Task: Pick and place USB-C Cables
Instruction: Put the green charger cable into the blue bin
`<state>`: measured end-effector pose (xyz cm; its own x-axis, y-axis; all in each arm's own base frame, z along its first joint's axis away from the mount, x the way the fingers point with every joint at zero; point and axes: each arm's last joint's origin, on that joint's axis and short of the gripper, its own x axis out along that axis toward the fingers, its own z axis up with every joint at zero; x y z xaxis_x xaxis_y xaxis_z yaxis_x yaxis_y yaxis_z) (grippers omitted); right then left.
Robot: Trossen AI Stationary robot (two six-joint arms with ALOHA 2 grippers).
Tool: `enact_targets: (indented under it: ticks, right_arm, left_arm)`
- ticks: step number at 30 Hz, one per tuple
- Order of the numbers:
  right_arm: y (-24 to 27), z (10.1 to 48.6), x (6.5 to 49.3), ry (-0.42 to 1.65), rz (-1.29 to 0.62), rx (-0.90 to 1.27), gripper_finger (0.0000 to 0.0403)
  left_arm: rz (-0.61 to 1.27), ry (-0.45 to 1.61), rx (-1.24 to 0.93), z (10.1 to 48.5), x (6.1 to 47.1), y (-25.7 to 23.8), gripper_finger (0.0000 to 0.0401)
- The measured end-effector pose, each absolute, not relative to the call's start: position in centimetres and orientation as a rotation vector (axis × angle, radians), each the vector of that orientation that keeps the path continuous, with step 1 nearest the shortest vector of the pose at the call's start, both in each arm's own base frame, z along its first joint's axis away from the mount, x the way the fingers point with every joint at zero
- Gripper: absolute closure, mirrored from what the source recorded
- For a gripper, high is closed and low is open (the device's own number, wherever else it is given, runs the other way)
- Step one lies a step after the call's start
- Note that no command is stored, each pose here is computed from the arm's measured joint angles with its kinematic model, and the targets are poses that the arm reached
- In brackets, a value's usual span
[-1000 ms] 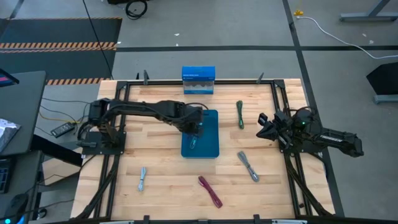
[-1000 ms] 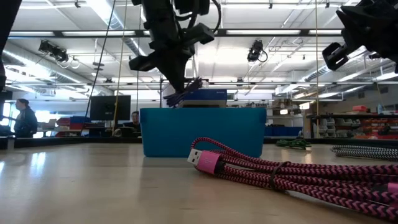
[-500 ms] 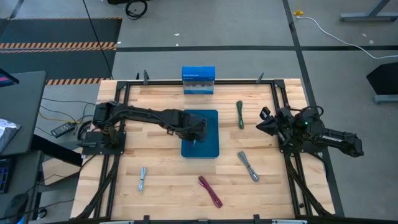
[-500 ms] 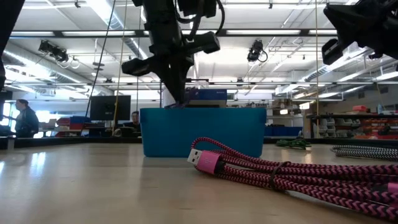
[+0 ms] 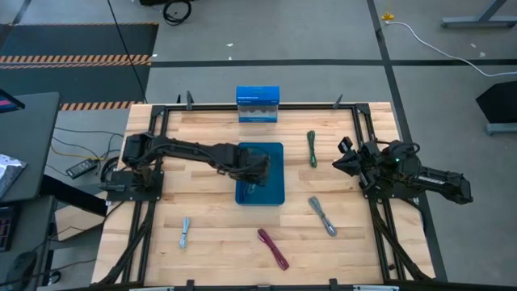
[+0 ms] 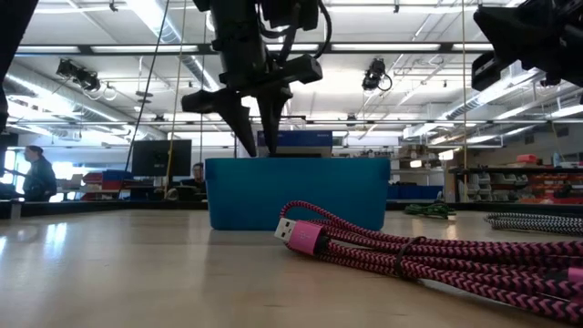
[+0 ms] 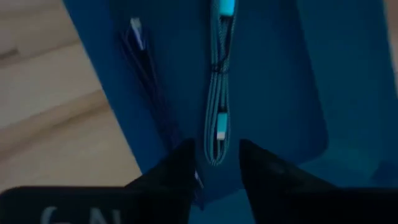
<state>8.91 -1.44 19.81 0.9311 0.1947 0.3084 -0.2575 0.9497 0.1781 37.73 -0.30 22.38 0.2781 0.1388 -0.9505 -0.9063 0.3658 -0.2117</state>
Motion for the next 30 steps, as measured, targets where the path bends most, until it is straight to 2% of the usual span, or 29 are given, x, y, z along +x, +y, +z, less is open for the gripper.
enact_targets:
  ticks: [4,9,14,20,24,30]
  right_arm:
    - [-1.5,19.8,8.9,-0.302,0.209,0.17,0.037]
    - [-1.6,19.8,9.0,-0.311,0.153,0.099,0.037]
    - [-1.6,19.5,9.0,-0.283,0.156,0.121,0.037]
    - [-1.7,18.0,9.5,-0.126,0.151,0.152,0.037]
    - [-1.9,17.8,9.5,-0.117,0.091,0.185,0.037]
    - [-1.9,18.9,9.4,-0.224,0.1,0.157,0.037]
  left_arm:
    - [0.79,1.011,-0.849,22.9,38.0,0.3,0.025]
    - [0.709,0.869,-0.672,24.8,38.6,0.6,0.0244]
    - [0.681,0.705,-0.387,27.7,38.6,-0.6,0.0243]
    - [0.759,0.485,0.028,30.2,38.9,-4.3,0.0243]
    - [0.573,0.491,0.207,31.0,39.2,-6.7,0.0246]
    - [0.252,0.529,0.224,30.9,39.7,-7.1,0.0266]
